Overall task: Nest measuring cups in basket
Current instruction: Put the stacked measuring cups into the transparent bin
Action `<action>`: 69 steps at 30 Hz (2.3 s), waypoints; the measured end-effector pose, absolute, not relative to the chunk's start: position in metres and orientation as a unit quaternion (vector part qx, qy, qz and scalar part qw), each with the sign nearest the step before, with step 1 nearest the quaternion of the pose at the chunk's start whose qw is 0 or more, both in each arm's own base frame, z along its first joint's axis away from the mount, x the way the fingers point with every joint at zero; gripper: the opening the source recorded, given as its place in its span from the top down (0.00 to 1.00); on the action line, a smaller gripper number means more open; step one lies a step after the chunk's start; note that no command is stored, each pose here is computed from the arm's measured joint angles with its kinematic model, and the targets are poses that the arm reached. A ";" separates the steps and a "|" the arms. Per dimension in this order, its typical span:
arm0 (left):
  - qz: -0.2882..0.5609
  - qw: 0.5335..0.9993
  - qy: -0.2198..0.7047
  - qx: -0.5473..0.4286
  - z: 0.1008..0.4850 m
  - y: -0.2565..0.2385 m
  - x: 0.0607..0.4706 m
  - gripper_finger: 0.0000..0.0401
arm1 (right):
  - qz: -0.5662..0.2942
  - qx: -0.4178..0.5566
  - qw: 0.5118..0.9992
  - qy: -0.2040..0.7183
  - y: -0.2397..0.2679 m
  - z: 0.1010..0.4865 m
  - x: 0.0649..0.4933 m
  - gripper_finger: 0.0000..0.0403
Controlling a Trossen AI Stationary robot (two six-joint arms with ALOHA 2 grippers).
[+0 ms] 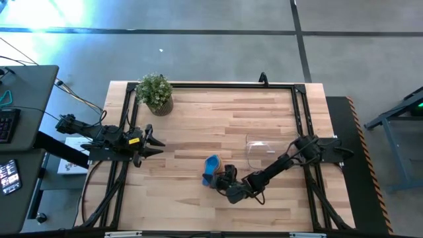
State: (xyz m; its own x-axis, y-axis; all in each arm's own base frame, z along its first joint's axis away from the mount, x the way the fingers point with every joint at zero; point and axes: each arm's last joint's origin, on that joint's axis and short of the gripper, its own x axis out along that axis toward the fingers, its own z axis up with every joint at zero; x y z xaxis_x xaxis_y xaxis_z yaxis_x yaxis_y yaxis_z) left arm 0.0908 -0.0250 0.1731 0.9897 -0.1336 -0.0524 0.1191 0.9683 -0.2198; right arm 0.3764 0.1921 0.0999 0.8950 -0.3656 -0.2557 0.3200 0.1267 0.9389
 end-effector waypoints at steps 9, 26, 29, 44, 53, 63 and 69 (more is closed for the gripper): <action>-0.064 0.991 0.033 -0.109 0.173 -0.025 0.091 0.70 | -0.213 0.607 0.764 -0.052 0.196 0.107 0.377 0.84; -0.064 0.991 0.033 -0.109 0.173 -0.025 0.091 0.70 | -0.173 0.551 0.803 -0.148 0.190 0.158 0.370 0.84; -0.064 0.991 0.033 -0.109 0.173 -0.025 0.091 0.70 | -0.185 0.542 0.804 -0.163 0.187 0.171 0.364 0.84; -0.064 0.991 0.033 -0.109 0.173 -0.025 0.091 0.70 | -0.234 0.516 0.798 -0.205 0.172 0.229 0.304 0.83; -0.064 0.991 0.033 -0.109 0.173 -0.025 0.091 0.70 | -0.215 0.481 0.828 -0.190 0.135 0.258 0.240 0.83; -0.064 0.991 0.034 -0.109 0.173 -0.025 0.091 0.70 | -0.158 0.448 0.875 -0.099 0.071 0.288 0.171 0.83; -0.064 0.991 0.033 -0.109 0.173 -0.025 0.091 0.70 | -0.140 0.447 0.883 0.020 0.037 0.308 0.134 0.83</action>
State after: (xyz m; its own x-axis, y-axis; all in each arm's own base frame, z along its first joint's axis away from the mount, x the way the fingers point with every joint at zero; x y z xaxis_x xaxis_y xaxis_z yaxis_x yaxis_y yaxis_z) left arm 0.0909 -0.0250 0.1731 0.9896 -0.1337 -0.0525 0.1192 0.9683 -0.2197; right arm 0.1344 0.0372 0.3075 0.9600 -0.2291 -0.1611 0.2654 0.5611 0.7840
